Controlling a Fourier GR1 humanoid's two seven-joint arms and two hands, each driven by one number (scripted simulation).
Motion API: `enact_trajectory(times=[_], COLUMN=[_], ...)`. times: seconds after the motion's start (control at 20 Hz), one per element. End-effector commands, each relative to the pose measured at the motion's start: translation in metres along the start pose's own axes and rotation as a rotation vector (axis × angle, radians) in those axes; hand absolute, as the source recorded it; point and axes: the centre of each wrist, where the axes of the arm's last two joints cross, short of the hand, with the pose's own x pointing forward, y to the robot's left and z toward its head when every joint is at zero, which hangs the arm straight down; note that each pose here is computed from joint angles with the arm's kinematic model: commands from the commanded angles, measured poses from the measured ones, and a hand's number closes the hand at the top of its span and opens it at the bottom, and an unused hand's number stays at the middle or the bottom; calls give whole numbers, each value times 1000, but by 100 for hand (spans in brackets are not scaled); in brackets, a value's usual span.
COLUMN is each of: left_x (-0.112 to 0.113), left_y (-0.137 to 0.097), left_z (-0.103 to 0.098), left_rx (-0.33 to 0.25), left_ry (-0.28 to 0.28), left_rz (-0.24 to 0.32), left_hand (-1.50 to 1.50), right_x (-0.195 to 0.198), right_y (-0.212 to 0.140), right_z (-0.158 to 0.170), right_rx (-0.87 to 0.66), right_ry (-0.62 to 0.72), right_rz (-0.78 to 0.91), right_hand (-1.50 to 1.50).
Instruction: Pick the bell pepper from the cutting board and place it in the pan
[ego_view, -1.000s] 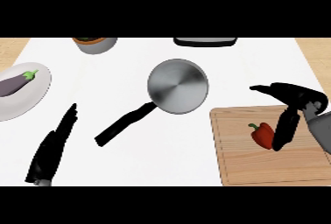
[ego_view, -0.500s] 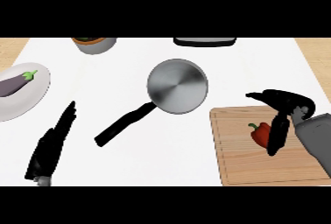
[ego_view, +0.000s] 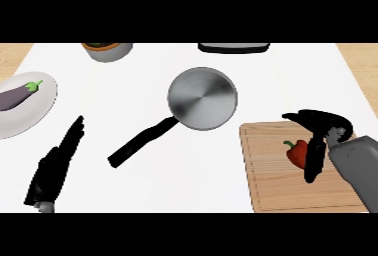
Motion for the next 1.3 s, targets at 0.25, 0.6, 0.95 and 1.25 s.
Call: enact_trajectory(times=[0.25, 0.6, 0.95, 1.25], left_x=[8, 2, 4, 7], left_y=[-11, -10, -9, -12], left_z=[1, 8, -5, 1], left_rx=[8, 15, 11, 7], left_ry=[3, 6, 13, -7], left_rz=[-10, 0, 16, -6], left_hand=[0, 0, 0, 0], right_x=[7, -26, 10, -19], right_y=[-3, 21, 41, 55], right_z=[-15, -32, -37, -64], right_rx=[36, 19, 15, 13], right_ry=[30, 52, 21, -26], right_rz=[36, 21, -7, -75], right_hand=[-150, -150, -150, 150])
